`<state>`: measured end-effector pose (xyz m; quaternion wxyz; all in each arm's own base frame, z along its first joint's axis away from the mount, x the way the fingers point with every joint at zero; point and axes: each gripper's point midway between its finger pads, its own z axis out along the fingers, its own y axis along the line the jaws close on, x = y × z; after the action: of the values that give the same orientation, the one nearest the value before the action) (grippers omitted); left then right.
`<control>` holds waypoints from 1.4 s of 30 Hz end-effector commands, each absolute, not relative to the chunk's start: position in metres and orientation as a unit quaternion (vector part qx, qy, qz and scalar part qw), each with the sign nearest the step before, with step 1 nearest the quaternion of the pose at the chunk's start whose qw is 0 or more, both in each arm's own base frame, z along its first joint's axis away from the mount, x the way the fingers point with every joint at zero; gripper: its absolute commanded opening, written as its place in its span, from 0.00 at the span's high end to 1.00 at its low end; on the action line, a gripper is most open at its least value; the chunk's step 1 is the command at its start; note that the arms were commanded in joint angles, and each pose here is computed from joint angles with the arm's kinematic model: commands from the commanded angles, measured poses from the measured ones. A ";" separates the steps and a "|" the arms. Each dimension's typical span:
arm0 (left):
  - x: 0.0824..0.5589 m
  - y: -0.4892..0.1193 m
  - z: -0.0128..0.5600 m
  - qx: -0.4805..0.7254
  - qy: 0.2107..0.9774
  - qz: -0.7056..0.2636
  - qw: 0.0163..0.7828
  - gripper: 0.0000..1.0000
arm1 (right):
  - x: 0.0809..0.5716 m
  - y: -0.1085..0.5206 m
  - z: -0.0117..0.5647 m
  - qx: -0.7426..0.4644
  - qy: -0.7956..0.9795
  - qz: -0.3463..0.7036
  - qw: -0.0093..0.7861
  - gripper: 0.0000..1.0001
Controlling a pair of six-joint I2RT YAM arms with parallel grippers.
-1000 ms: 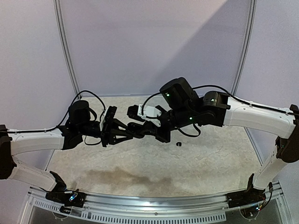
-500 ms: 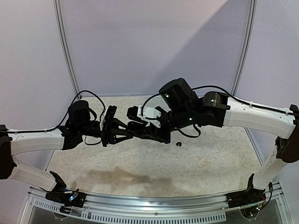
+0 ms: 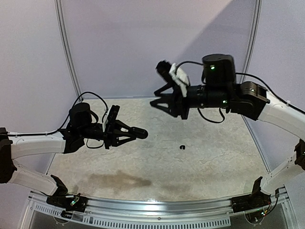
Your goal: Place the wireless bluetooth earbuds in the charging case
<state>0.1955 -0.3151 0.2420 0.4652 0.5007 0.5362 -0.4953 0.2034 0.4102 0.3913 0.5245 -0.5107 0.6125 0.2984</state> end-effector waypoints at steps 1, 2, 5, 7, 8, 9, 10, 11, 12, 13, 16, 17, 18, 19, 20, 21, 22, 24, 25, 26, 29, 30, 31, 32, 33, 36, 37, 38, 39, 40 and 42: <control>0.194 -0.317 0.240 0.493 0.543 -0.498 0.461 1.00 | 0.233 0.386 0.413 -0.410 0.644 0.346 0.546 0.59; 0.194 -0.317 0.240 0.493 0.543 -0.499 0.462 1.00 | 0.242 0.382 0.407 -0.389 0.662 0.346 0.539 0.59; 0.195 -0.316 0.239 0.491 0.547 -0.496 0.462 1.00 | 0.257 0.380 0.381 -0.370 0.702 0.336 0.507 0.58; 0.197 -0.316 0.239 0.486 0.553 -0.494 0.463 1.00 | 0.254 0.386 0.361 -0.395 0.709 0.328 0.483 0.43; 0.198 -0.316 0.239 0.484 0.554 -0.493 0.463 1.00 | 0.250 0.394 0.349 -0.412 0.710 0.332 0.465 0.32; 0.199 -0.316 0.240 0.484 0.554 -0.493 0.464 1.00 | 0.243 0.401 0.340 -0.435 0.701 0.336 0.455 0.22; 0.198 -0.316 0.239 0.484 0.554 -0.494 0.464 1.00 | 0.235 0.409 0.331 -0.458 0.690 0.340 0.446 0.13; 0.199 -0.316 0.240 0.485 0.552 -0.493 0.465 1.00 | 0.227 0.417 0.325 -0.480 0.676 0.344 0.440 0.05; 0.199 -0.316 0.240 0.486 0.552 -0.493 0.465 1.00 | 0.220 0.426 0.314 -0.500 0.669 0.346 0.427 0.02; 0.199 -0.316 0.240 0.486 0.552 -0.493 0.465 1.00 | 0.215 0.433 0.305 -0.522 0.660 0.341 0.418 0.01; 0.201 -0.315 0.240 0.485 0.554 -0.489 0.468 1.00 | 0.208 0.448 0.282 -0.562 0.653 0.320 0.394 0.01; 0.201 -0.315 0.239 0.484 0.556 -0.489 0.467 1.00 | 0.208 0.452 0.273 -0.569 0.654 0.314 0.387 0.01; 0.202 -0.315 0.239 0.484 0.556 -0.489 0.467 1.00 | 0.207 0.454 0.268 -0.574 0.654 0.310 0.383 0.01; 0.202 -0.315 0.239 0.484 0.557 -0.488 0.467 1.00 | 0.209 0.456 0.262 -0.576 0.656 0.306 0.379 0.01; 0.202 -0.315 0.239 0.484 0.556 -0.488 0.467 1.00 | 0.212 0.458 0.258 -0.576 0.659 0.301 0.379 0.01; 0.202 -0.315 0.238 0.486 0.555 -0.488 0.467 1.00 | 0.214 0.458 0.257 -0.575 0.661 0.296 0.381 0.01; 0.201 -0.315 0.239 0.488 0.553 -0.488 0.468 1.00 | 0.219 0.458 0.255 -0.570 0.667 0.286 0.386 0.01; 0.200 -0.315 0.238 0.494 0.548 -0.487 0.467 1.00 | 0.226 0.459 0.255 -0.562 0.675 0.274 0.393 0.01; 0.198 -0.315 0.238 0.502 0.541 -0.485 0.469 1.00 | 0.230 0.458 0.253 -0.559 0.681 0.266 0.392 0.01; 0.197 -0.315 0.238 0.509 0.535 -0.484 0.470 1.00 | 0.232 0.458 0.253 -0.556 0.685 0.261 0.391 0.01; 0.193 -0.315 0.234 0.529 0.523 -0.475 0.469 1.00 | 0.237 0.460 0.251 -0.557 0.689 0.255 0.388 0.01; 0.192 -0.315 0.233 0.537 0.519 -0.471 0.471 1.00 | 0.238 0.461 0.250 -0.556 0.690 0.254 0.387 0.02; 0.191 -0.315 0.232 0.544 0.515 -0.466 0.471 1.00 | 0.240 0.460 0.250 -0.555 0.692 0.251 0.388 0.02; 0.190 -0.315 0.231 0.552 0.508 -0.461 0.474 1.00 | 0.243 0.459 0.249 -0.551 0.696 0.248 0.387 0.02; 0.190 -0.314 0.231 0.554 0.507 -0.457 0.476 1.00 | 0.247 0.456 0.249 -0.546 0.702 0.243 0.388 0.02; 0.190 -0.314 0.231 0.558 0.503 -0.457 0.477 1.00 | 0.256 0.449 0.245 -0.532 0.719 0.229 0.383 0.04; 0.189 -0.314 0.231 0.560 0.501 -0.457 0.476 1.00 | 0.259 0.446 0.246 -0.528 0.724 0.224 0.384 0.04; 0.189 -0.314 0.229 0.563 0.501 -0.456 0.474 1.00 | 0.261 0.445 0.247 -0.525 0.726 0.220 0.385 0.04; 0.188 -0.314 0.227 0.567 0.500 -0.454 0.472 1.00 | 0.262 0.443 0.249 -0.523 0.728 0.219 0.386 0.04; 0.187 -0.314 0.224 0.569 0.502 -0.453 0.468 1.00 | 0.262 0.443 0.252 -0.522 0.726 0.221 0.389 0.04; 0.186 -0.313 0.221 0.573 0.503 -0.450 0.464 1.00 | 0.262 0.444 0.259 -0.518 0.723 0.230 0.395 0.04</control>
<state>0.1986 -0.3130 0.2261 0.4840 0.5463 0.5206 -0.4430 0.2333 0.4566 0.2510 0.3761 -0.5511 0.6983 0.2592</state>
